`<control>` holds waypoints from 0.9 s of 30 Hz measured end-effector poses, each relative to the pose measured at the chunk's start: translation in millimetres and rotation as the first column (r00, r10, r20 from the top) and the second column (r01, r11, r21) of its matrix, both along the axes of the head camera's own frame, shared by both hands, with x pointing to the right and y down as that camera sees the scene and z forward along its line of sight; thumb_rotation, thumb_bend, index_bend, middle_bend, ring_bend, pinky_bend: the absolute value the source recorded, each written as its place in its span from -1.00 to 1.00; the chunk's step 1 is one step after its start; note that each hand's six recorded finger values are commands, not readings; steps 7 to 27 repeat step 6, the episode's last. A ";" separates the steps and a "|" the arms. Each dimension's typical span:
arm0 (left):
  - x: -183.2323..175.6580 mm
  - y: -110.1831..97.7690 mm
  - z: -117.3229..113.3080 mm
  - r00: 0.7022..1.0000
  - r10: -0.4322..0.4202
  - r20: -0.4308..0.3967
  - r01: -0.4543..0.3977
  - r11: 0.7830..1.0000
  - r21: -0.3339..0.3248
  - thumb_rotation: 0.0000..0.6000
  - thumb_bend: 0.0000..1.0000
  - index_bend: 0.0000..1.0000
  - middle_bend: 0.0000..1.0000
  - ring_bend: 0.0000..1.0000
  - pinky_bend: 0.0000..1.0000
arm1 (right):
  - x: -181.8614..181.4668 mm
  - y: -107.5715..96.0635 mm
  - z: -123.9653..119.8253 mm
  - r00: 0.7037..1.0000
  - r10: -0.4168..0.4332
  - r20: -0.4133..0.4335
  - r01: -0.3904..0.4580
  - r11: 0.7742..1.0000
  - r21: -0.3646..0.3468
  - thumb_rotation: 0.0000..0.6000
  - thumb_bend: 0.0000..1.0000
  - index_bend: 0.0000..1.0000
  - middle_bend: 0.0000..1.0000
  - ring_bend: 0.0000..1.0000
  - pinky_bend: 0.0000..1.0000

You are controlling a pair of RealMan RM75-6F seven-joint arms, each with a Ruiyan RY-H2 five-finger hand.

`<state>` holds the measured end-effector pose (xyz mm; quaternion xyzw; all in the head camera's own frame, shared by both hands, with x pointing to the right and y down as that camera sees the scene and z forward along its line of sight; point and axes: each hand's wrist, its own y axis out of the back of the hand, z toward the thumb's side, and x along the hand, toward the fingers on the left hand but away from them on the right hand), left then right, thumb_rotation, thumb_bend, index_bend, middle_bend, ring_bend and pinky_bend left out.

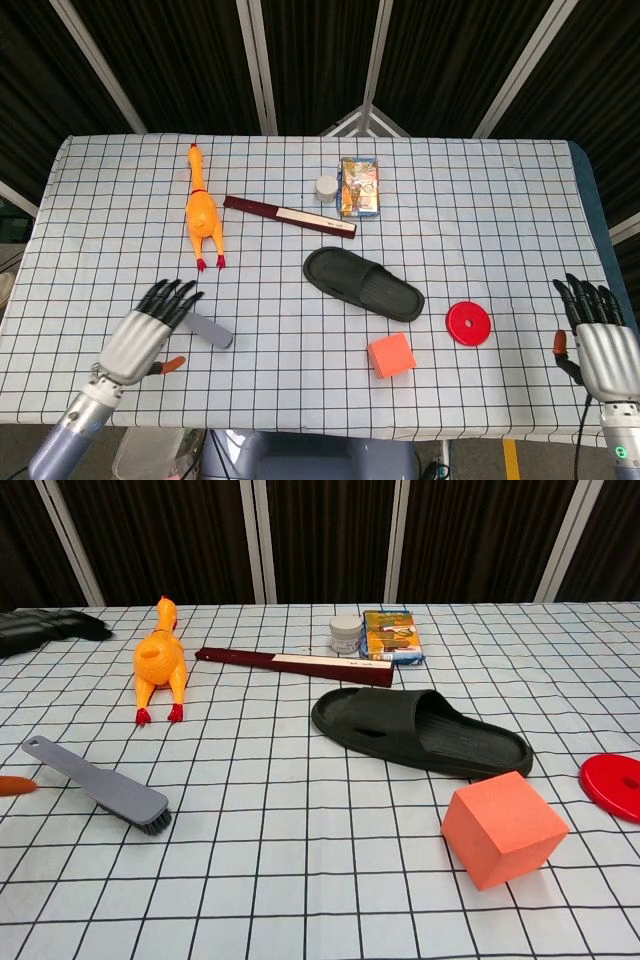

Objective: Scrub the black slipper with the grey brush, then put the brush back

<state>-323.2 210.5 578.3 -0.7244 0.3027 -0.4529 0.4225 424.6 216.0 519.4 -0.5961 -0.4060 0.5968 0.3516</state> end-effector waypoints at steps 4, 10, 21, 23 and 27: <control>-59.3 21.3 -21.4 0.981 -0.186 0.044 0.181 0.977 0.112 1.00 -1.00 -1.00 -1.00 -1.00 -0.97 | 19.4 18.9 -0.5 0.998 0.067 -0.001 -0.067 0.998 -0.010 1.00 0.19 -1.00 -1.00 -1.00 -1.00; -81.8 33.1 -26.4 0.971 -0.229 0.067 0.216 0.964 0.153 1.00 -1.00 -1.00 -1.00 -1.00 -0.97 | 27.7 26.4 1.2 0.996 0.088 0.006 -0.088 0.996 -0.019 1.00 0.08 -1.00 -1.00 -1.00 -1.00; -81.8 33.1 -26.4 0.971 -0.229 0.067 0.216 0.964 0.153 1.00 -1.00 -1.00 -1.00 -1.00 -0.97 | 27.7 26.4 1.2 0.996 0.088 0.006 -0.088 0.996 -0.019 1.00 0.08 -1.00 -1.00 -1.00 -1.00; -81.8 33.1 -26.4 0.971 -0.229 0.067 0.216 0.964 0.153 1.00 -1.00 -1.00 -1.00 -1.00 -0.97 | 27.7 26.4 1.2 0.996 0.088 0.006 -0.088 0.996 -0.019 1.00 0.08 -1.00 -1.00 -1.00 -1.00; -81.8 33.1 -26.4 0.971 -0.229 0.067 0.216 0.964 0.153 1.00 -1.00 -1.00 -1.00 -1.00 -0.97 | 27.7 26.4 1.2 0.996 0.088 0.006 -0.088 0.996 -0.019 1.00 0.08 -1.00 -1.00 -1.00 -1.00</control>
